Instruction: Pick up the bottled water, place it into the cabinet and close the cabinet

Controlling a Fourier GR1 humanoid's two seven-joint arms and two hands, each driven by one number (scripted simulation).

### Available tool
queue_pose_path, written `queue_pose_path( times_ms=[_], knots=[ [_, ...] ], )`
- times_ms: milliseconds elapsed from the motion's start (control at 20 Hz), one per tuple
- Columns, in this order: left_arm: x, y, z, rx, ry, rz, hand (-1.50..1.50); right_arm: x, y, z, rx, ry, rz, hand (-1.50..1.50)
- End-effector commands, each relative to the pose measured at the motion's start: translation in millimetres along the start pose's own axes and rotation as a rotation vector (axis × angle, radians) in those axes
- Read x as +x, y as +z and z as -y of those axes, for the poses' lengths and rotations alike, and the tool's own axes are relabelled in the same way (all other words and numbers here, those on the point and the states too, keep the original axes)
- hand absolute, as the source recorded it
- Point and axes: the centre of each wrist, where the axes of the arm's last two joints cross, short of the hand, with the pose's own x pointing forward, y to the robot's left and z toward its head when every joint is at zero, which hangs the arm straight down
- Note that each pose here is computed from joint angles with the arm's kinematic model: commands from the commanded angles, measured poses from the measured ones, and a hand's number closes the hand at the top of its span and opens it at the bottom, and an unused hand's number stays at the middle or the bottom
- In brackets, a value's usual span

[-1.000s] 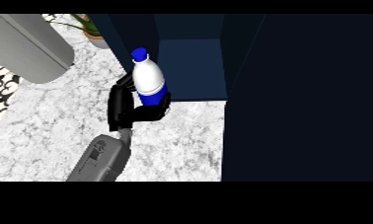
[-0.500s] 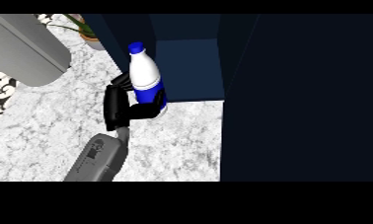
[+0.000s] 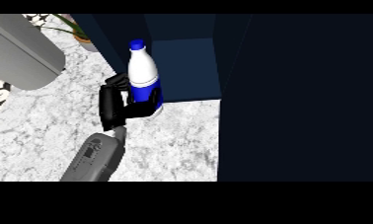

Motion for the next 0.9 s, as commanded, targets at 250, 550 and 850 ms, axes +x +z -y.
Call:
queue_pose_path(
  times_ms=[250,550,850],
  knots=[
    [36.3,-49.9,41.2,-0.102,-0.093,0.010,-1.50,6.8,-10.7,-2.9,0.043,-0.016,0.026,-1.50],
    [35.4,-42.2,41.6,-0.092,-0.087,-0.003,-1.50,5.2,-16.7,-7.5,0.062,-0.041,0.053,-1.50],
    [52.0,-46.8,40.2,-0.136,-0.063,0.056,-1.50,5.4,-16.9,-5.3,0.073,-0.019,0.030,-1.50]
  ],
)
